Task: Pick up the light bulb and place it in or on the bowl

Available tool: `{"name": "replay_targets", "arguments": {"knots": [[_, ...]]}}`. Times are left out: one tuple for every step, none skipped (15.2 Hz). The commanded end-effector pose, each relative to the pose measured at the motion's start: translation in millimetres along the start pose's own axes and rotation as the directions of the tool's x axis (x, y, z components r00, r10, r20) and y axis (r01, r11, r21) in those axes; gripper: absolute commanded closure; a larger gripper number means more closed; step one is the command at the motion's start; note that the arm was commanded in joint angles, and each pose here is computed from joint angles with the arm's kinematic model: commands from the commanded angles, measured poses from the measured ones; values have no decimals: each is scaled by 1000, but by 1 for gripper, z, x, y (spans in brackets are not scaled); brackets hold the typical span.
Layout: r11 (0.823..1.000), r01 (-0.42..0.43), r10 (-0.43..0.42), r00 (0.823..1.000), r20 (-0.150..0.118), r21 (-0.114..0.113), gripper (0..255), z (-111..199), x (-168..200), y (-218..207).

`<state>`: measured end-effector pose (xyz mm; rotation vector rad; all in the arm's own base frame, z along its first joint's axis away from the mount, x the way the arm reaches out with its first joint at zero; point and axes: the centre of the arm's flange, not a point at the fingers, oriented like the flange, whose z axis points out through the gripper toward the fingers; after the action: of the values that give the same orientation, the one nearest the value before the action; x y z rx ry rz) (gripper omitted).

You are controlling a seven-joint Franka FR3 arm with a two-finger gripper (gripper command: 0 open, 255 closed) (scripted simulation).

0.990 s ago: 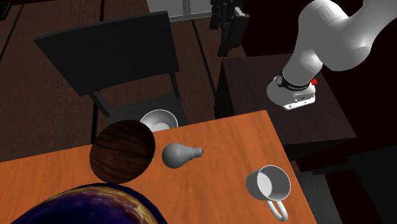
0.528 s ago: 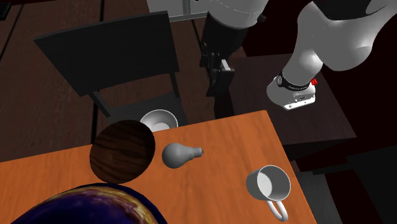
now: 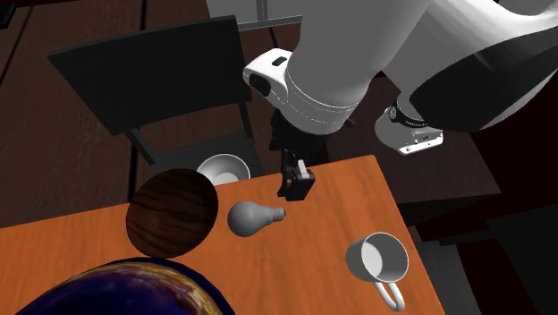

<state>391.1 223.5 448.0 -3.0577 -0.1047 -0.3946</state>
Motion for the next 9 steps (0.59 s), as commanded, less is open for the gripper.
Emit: {"name": "replay_targets", "arguments": {"knots": [[1000, 1, -1, 1000, -13, 6, 0, 19, 7, -16], [1000, 2, -2, 1000, -19, 8, 0, 28, 9, -25], [1000, 3, -2, 1000, -24, 10, 0, 37, 11, -34], [1000, 4, -3, 1000, -30, 12, 0, 45, 14, -43], [1000, 4, -3, 1000, -30, 12, 0, 46, 14, -44], [1000, 4, -3, 1000, -30, 12, 0, 51, 14, -44], [1000, 4, -3, 1000, -30, 12, 0, 56, 14, -44], [1000, 4, -3, 1000, -30, 12, 0, 62, 14, -44], [1000, 4, -3, 1000, -30, 12, 0, 67, 14, -44]]}}
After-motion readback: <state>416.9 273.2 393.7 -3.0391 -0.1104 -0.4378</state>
